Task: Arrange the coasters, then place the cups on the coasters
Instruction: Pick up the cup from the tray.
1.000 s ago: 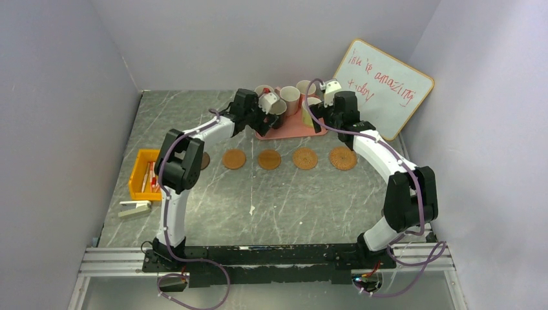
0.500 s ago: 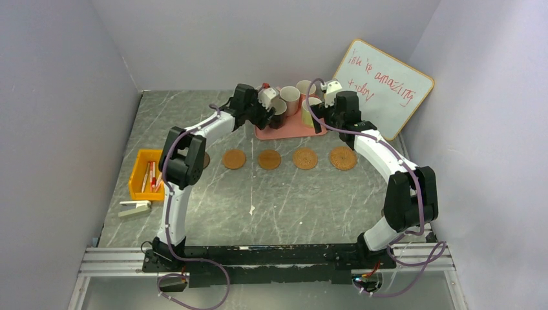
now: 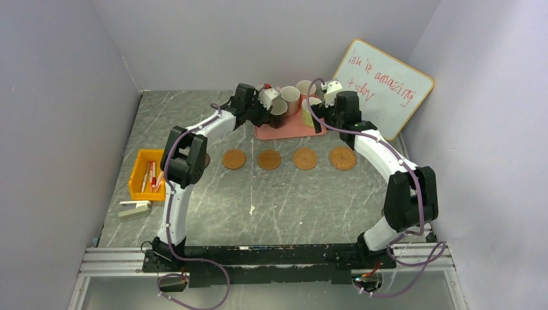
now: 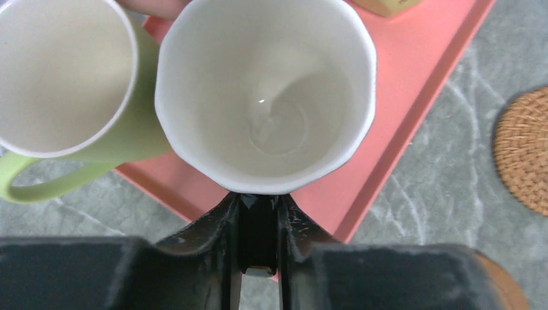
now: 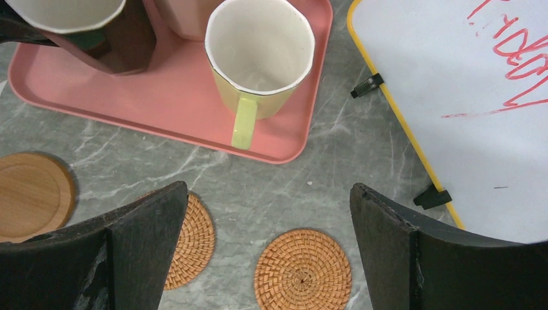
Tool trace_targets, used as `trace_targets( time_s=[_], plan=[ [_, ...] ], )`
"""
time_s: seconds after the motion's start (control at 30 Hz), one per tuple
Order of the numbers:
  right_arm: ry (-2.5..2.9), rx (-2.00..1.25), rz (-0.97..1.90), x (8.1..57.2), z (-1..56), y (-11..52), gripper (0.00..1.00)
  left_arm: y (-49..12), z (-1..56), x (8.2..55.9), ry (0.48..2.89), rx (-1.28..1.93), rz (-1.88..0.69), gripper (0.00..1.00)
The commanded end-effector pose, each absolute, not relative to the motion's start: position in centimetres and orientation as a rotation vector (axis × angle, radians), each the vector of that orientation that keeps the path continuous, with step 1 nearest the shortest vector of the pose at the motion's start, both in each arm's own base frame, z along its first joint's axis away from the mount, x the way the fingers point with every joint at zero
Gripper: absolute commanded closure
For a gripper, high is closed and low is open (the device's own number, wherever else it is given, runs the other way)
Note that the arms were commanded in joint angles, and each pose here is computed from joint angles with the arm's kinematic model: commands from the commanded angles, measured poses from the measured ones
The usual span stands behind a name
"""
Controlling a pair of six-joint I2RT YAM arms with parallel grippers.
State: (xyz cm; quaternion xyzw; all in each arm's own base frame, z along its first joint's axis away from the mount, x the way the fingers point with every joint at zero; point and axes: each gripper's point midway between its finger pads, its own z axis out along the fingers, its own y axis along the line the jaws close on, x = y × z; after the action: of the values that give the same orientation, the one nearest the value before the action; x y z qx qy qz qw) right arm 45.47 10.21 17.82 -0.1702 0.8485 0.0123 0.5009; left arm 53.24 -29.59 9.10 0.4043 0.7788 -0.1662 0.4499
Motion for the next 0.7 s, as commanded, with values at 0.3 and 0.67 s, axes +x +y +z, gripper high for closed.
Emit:
trace_targets(
  time_s=[0.3,0.67],
  plan=[
    [2.011,-0.393,0.049,45.7,19.3,10.3,0.0,-30.8,13.3,52.6,1.824,0.983,-0.491,0.95],
    [2.007,-0.389,0.047,45.7,19.5,10.2,0.0,-28.8,20.8,51.4,1.686,0.903,-0.544,0.95]
  ],
)
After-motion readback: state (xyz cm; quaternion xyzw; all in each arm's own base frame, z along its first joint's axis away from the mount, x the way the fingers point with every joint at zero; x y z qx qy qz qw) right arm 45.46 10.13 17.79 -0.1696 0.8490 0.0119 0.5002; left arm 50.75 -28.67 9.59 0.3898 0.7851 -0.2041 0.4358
